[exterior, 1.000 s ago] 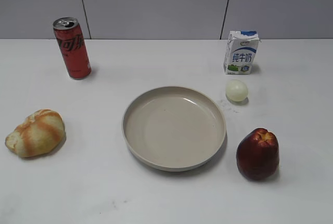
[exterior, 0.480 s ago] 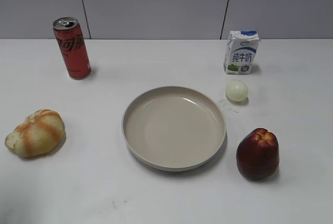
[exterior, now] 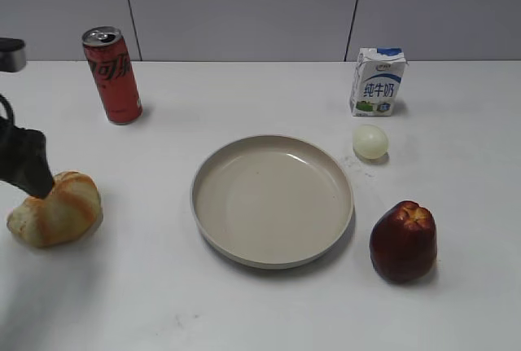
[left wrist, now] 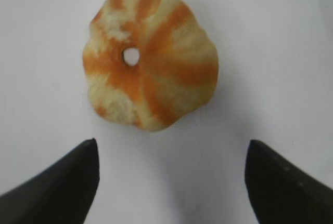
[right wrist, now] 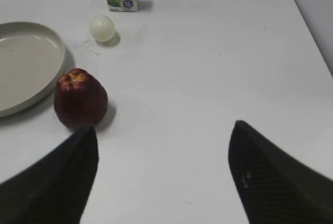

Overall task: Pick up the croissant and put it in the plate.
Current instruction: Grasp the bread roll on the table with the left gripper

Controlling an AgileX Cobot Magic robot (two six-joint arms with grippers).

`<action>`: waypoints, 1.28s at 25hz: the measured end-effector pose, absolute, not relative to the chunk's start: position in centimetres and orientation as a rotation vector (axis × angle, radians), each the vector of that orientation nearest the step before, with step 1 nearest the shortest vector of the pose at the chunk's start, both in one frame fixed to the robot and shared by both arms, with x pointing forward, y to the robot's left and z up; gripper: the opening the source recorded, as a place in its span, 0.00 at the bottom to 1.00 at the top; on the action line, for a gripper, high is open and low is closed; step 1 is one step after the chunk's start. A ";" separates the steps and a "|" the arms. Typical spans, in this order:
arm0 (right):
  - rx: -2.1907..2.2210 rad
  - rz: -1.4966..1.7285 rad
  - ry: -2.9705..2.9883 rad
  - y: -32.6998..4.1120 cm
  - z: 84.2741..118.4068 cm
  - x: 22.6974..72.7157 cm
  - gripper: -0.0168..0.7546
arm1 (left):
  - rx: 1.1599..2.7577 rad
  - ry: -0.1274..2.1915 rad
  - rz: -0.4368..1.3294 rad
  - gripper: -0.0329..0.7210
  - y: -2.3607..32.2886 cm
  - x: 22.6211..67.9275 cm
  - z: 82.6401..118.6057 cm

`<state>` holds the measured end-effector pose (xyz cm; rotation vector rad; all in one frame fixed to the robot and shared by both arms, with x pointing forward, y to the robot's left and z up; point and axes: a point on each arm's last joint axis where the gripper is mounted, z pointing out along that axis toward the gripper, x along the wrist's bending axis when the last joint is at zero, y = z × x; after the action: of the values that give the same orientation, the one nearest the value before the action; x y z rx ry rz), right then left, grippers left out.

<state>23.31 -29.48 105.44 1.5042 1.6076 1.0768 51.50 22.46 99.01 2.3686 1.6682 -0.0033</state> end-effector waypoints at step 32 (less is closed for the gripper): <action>1.503 1.076 1.608 -29.5 105.4 23.3 0.78 | 2.554 1.679 -0.153 0.52 20.8 55.6 89.7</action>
<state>23.31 -29.48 105.44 1.5030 1.6083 1.0761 55.59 20.77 89.72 2.5544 1.6787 -0.1529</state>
